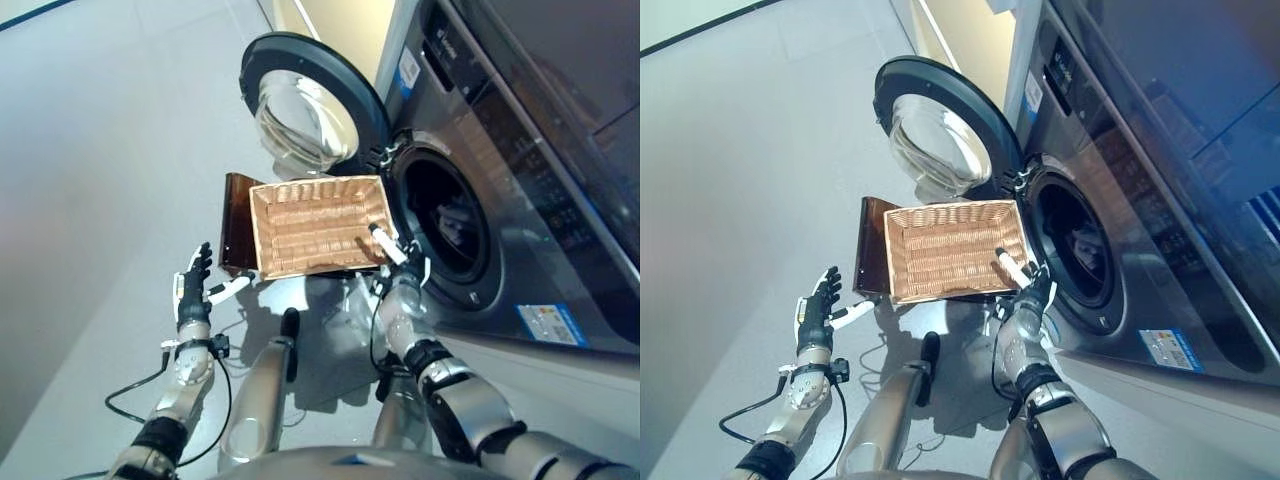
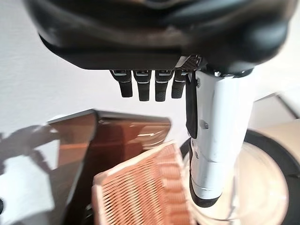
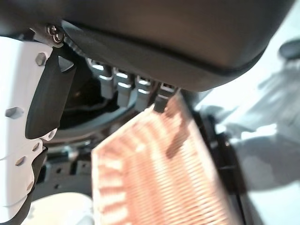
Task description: Pick up the clothes and place them into the washing machine
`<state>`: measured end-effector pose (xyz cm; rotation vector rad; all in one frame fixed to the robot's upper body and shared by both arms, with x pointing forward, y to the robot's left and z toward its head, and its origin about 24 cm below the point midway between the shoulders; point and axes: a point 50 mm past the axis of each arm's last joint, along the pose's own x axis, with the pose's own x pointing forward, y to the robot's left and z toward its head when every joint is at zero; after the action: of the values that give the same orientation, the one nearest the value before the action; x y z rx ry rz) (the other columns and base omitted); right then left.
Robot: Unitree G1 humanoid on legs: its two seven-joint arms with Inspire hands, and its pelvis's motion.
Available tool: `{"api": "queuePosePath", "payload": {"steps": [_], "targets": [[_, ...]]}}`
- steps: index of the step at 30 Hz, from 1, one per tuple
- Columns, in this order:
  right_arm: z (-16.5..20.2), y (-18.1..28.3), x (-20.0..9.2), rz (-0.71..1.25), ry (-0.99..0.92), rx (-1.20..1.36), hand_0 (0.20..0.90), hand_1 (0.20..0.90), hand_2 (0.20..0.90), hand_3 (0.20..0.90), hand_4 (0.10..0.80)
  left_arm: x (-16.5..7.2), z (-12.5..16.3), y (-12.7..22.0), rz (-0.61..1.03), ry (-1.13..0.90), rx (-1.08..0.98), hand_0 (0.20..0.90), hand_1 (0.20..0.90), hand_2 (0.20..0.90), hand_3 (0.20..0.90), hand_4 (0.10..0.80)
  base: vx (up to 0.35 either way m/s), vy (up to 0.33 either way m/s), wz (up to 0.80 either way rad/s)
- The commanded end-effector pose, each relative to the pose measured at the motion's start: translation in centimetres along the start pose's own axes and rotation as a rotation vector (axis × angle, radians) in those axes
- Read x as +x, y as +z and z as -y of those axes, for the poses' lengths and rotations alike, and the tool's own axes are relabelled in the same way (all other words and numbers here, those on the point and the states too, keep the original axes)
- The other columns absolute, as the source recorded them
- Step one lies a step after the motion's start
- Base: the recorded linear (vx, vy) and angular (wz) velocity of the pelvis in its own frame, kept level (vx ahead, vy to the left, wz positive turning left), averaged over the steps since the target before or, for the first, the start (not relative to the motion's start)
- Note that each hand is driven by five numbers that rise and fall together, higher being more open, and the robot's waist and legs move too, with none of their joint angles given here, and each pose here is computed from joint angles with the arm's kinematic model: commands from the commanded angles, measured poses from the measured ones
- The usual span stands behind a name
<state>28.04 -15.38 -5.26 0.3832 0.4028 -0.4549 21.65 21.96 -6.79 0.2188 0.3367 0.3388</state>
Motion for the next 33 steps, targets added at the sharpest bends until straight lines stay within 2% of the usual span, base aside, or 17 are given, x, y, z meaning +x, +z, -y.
{"api": "queuePosePath", "payload": {"steps": [1, 5, 12, 19, 22, 26, 33], "targets": [[1.2, 4.1, 0.8, 0.2, 0.07, -0.117, 0.9, 0.9, 0.9, 0.9, 0.8, 0.4, -1.1, -0.2, 0.003, 0.019, -0.01, 0.9, 0.9, 0.9, 0.9, 0.8, 0.084, -0.057, -0.21], [5.7, 0.7, -0.2, 0.092, 0.005, -0.252, 0.9, 0.9, 0.9, 0.9, 0.8, -0.4, -2.1, -3.5, -0.156, -0.006, 0.033, 0.9, 0.9, 0.9, 0.9, 0.8, 0.084, -0.094, 0.1], [13.3, -6.6, -3.7, -0.261, -0.034, -0.585, 0.9, 0.9, 0.9, 0.9, 0.8, -4.3, -2.8, -9.5, -0.462, -0.068, 0.135, 0.9, 0.9, 0.9, 0.9, 0.8, 0.069, -0.079, -0.12], [19.0, -11.3, -8.5, -0.596, -0.056, -0.821, 0.9, 0.9, 0.9, 0.9, 0.8, -7.1, -1.9, -12.0, -0.618, -0.203, 0.173, 0.9, 0.9, 0.9, 0.9, 0.8, -0.003, -0.034, -0.09], [21.3, -12.2, -10.3, -0.73, -0.1, -0.871, 0.9, 0.9, 0.9, 0.9, 0.8, -7.3, -1.1, -12.1, -0.634, -0.248, 0.161, 0.9, 0.9, 0.9, 0.9, 0.8, 0.013, -0.034, -0.15], [22.0, -12.5, -11.0, -0.774, -0.11, -0.889, 0.9, 0.9, 0.9, 0.9, 0.8, -8.5, -0.5, -12.9, -0.68, -0.317, 0.184, 0.9, 0.9, 0.9, 0.9, 0.8, 0.055, -0.008, -0.01], [21.3, -12.1, -10.1, -0.748, -0.099, -0.895, 0.9, 0.9, 0.9, 0.9, 0.8, -9.1, -0.2, -13.3, -0.707, -0.361, 0.219, 0.9, 0.9, 0.9, 0.9, 0.8, 0.006, 0.0, 0.04]]}}
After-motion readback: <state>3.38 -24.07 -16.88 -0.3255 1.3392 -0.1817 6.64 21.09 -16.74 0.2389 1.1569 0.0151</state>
